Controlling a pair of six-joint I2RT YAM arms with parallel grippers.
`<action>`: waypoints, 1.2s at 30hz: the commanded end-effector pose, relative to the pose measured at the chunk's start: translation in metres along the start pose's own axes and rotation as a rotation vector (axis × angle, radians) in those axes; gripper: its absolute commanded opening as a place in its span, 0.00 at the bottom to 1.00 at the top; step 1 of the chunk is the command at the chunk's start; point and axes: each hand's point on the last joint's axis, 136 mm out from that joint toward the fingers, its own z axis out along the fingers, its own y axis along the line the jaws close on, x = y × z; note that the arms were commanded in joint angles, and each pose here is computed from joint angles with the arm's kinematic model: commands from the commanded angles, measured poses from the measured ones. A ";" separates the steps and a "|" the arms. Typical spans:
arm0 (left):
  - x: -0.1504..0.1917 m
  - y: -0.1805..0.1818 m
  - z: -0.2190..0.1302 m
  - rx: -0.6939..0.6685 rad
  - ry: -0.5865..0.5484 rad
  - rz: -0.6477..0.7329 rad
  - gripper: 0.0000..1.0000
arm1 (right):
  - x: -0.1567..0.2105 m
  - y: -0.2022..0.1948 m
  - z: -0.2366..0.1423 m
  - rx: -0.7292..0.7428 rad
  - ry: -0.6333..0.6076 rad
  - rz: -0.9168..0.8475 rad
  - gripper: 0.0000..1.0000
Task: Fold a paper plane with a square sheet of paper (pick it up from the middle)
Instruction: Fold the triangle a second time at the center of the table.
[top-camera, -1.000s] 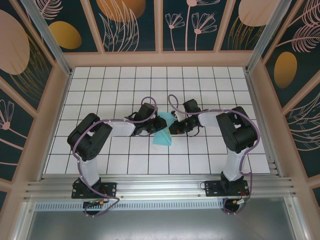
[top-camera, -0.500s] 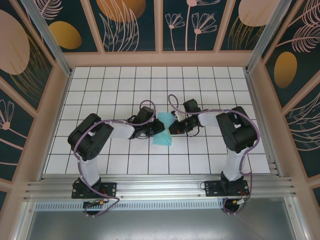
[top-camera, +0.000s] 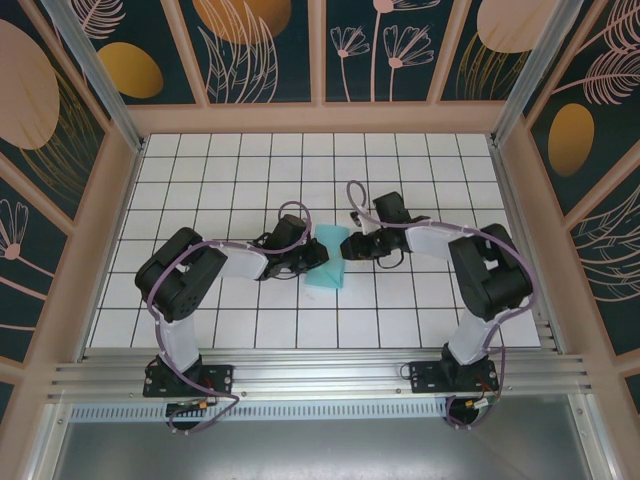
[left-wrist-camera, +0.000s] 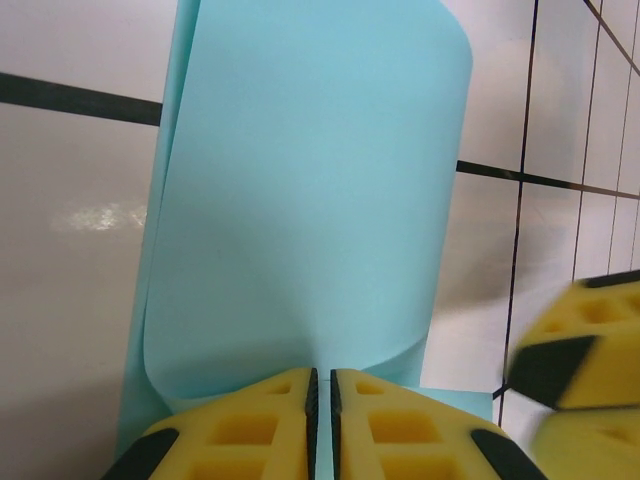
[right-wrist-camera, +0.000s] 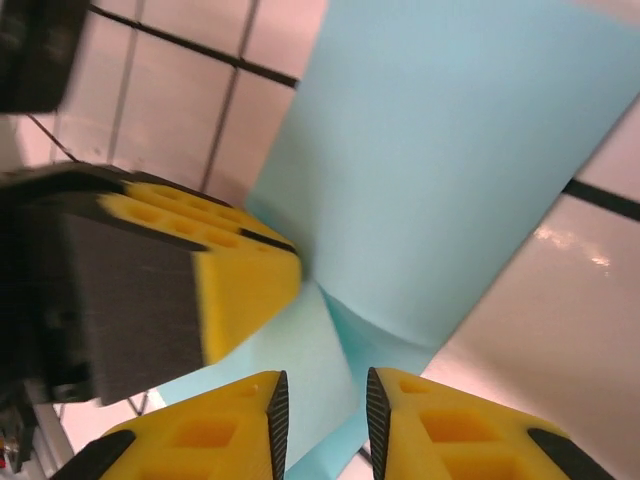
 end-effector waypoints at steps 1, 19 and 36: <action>0.021 0.057 0.003 -0.178 0.045 -0.026 0.16 | -0.002 0.015 -0.014 -0.040 -0.049 0.026 0.31; 0.018 0.049 0.003 -0.166 0.046 -0.010 0.16 | 0.042 0.053 0.022 -0.154 0.088 0.107 0.08; 0.019 0.050 0.001 -0.170 0.048 -0.006 0.16 | 0.063 0.020 0.033 -0.012 0.143 0.121 0.10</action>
